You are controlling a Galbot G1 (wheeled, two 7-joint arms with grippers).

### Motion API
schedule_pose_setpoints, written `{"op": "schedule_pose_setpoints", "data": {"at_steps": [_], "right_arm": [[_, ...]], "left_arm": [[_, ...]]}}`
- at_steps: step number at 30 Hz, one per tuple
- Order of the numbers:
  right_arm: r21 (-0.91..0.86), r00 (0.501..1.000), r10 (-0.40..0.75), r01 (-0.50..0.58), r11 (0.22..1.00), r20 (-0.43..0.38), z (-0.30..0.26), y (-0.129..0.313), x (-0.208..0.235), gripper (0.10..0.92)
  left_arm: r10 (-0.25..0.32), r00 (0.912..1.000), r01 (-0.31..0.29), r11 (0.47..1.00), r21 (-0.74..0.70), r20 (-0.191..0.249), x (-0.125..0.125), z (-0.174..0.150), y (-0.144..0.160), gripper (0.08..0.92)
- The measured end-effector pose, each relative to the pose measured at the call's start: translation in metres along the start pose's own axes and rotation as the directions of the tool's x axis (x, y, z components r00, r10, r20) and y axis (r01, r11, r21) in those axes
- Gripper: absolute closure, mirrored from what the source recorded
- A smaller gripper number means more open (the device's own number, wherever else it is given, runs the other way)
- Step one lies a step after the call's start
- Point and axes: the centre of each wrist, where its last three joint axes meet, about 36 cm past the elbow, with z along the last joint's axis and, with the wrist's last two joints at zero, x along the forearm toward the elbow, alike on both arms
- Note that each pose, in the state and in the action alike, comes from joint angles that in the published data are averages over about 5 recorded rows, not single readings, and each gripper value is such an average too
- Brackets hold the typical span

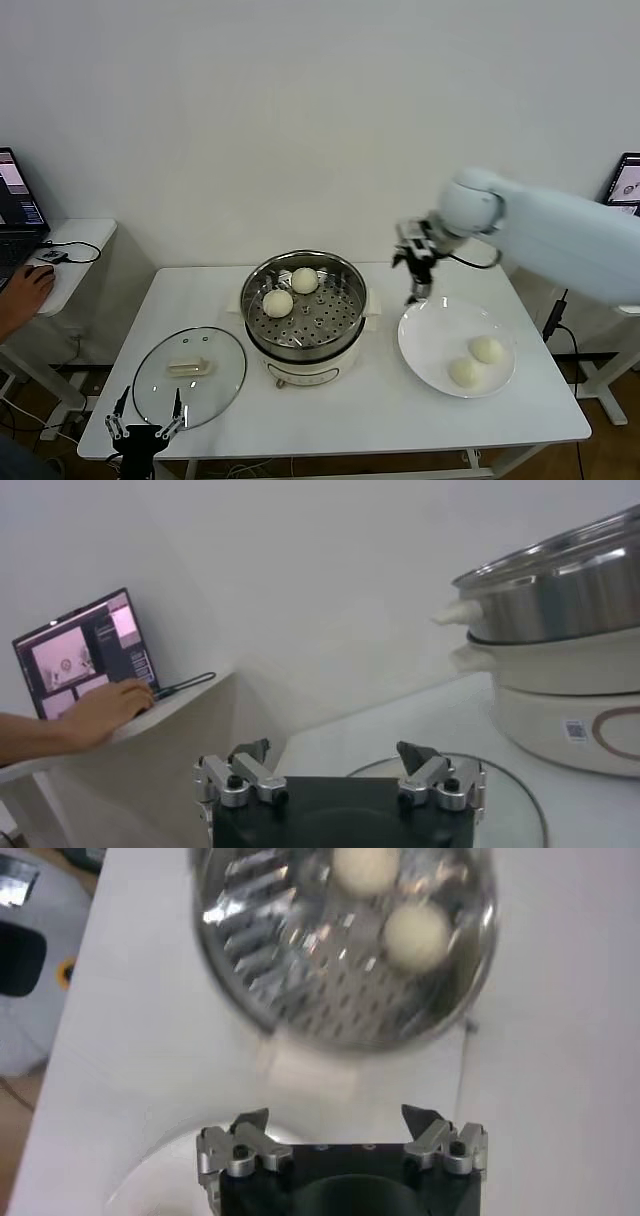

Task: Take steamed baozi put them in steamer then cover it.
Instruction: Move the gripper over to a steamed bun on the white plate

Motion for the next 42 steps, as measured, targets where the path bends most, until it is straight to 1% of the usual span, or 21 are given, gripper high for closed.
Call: {"op": "schedule_pose_setpoints", "data": {"at_steps": [9, 18, 29, 42], "right_arm": [[-0.039, 0.998, -0.052, 0.05, 0.998, -0.04, 0.065, 0.053, -0.034, 0.2], [-0.048, 0.991, -0.106, 0.103, 0.994, -0.079, 0.094, 0.088, -0.072, 0.2], [-0.055, 0.984, -0.137, 0.132, 0.99, -0.112, 0.103, 0.1, -0.107, 0.199], [-0.054, 0.982, -0.15, 0.145, 0.988, -0.114, 0.094, 0.097, -0.138, 0.204]], "left_arm": [[0.005, 0.9999, -0.005, 1.0, -0.015, -0.016, 0.003, 0.006, 0.001, 0.177], [0.007, 0.9997, -0.007, 1.0, -0.019, -0.022, 0.005, 0.008, -0.001, 0.177], [-0.003, 0.9994, 0.003, 1.0, -0.026, -0.034, 0.009, 0.012, 0.003, 0.177], [-0.012, 0.9993, 0.011, 1.0, -0.026, -0.036, 0.009, 0.014, 0.004, 0.177]]}}
